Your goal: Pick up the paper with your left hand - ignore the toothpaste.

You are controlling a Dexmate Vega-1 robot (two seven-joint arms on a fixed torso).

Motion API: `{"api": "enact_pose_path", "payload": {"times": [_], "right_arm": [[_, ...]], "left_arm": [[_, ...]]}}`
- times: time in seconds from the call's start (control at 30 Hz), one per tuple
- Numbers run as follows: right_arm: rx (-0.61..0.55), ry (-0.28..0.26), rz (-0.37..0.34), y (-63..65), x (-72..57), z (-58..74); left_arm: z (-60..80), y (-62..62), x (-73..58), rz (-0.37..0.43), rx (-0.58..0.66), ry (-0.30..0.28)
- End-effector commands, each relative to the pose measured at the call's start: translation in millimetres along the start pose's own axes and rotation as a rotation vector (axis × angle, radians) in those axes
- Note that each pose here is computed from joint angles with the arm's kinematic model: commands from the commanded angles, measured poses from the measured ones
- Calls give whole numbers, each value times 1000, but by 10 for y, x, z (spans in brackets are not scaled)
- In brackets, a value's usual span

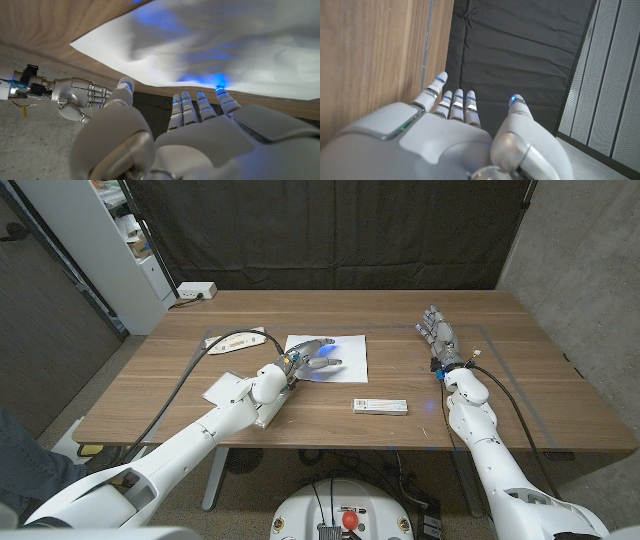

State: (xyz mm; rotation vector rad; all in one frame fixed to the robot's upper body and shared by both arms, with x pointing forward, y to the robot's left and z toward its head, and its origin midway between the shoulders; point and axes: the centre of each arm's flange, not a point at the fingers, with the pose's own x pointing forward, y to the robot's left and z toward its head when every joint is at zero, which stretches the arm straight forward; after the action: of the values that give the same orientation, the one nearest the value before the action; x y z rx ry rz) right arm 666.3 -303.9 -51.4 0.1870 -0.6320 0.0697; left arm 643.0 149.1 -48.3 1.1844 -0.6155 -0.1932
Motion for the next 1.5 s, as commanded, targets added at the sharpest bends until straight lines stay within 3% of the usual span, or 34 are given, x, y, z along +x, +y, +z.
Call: {"api": "enact_pose_path", "payload": {"times": [0.03, 0.67, 1.5], "right_arm": [[4, 3, -2, 13, 27, -20], [18, 3, -3, 11, 69, -83], [26, -7, -12, -5, 36, -79]], "left_arm": [[-49, -54, 20, -27, -4, 19], [-30, -54, 69, -80, 37, 78], [-6, -37, 168, -158, -30, 93]]}}
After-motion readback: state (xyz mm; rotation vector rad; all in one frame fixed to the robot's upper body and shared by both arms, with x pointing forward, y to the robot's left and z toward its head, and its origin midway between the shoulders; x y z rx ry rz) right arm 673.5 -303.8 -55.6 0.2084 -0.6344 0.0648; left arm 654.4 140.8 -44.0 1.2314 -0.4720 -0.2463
